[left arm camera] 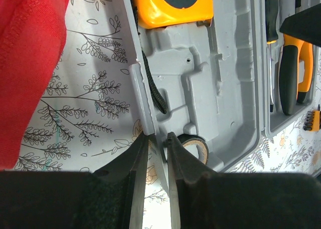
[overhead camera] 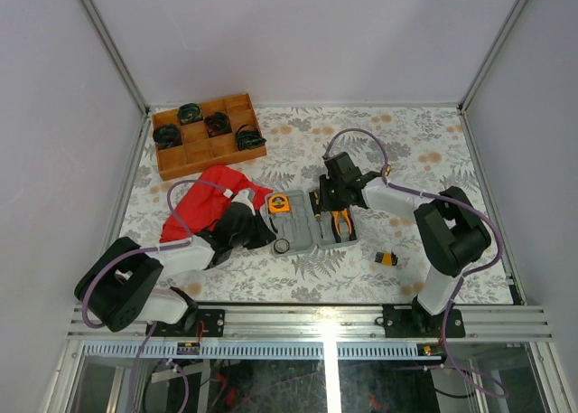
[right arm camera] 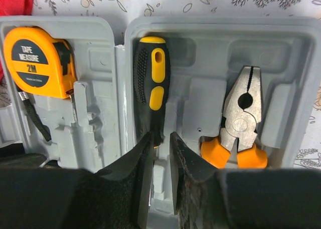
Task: Sort the tools into containers
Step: Place the screwdriver in the storage box.
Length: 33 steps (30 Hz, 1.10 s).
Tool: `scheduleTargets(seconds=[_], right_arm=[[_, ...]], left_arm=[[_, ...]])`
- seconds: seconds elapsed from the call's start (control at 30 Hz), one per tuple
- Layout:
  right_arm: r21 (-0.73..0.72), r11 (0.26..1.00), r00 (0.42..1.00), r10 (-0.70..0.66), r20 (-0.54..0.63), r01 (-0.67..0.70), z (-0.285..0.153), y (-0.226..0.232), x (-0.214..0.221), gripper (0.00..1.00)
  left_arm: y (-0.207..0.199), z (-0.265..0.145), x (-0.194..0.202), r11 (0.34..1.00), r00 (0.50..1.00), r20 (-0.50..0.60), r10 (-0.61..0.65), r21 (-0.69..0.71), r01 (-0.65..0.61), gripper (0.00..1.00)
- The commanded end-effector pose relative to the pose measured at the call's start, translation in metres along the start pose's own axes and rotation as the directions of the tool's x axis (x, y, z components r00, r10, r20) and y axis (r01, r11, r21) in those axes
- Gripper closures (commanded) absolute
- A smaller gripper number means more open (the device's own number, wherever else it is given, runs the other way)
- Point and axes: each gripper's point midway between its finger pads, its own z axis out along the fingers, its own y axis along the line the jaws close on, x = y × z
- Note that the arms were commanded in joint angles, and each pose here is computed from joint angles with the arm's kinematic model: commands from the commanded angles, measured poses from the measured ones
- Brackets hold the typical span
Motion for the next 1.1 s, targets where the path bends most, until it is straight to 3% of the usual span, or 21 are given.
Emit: scheduleTargets(seconds=[0.0, 0.47, 1.07], right_arm=[[-0.04, 0.999, 1.0, -0.026, 0.006, 0.026, 0.004, 0.014, -0.008, 0.75], [-0.006, 0.999, 0.998, -0.047, -0.042, 0.047, 0.014, 0.014, -0.001, 0.82], [0.07, 0.988, 0.974, -0.123, -0.188, 0.138, 0.015, 0.009, 0.037, 0.86]], left_arm=[[0.01, -0.001, 0.02, 0.999, 0.997, -0.075, 0.034, -0.03, -0.036, 1.0], [0.013, 0.0, 0.02, 0.998, 0.996, -0.079, 0.033, -0.041, -0.036, 1.0], [0.013, -0.001, 0.019, 0.998, 0.997, -0.071, 0.035, -0.048, -0.038, 1.0]])
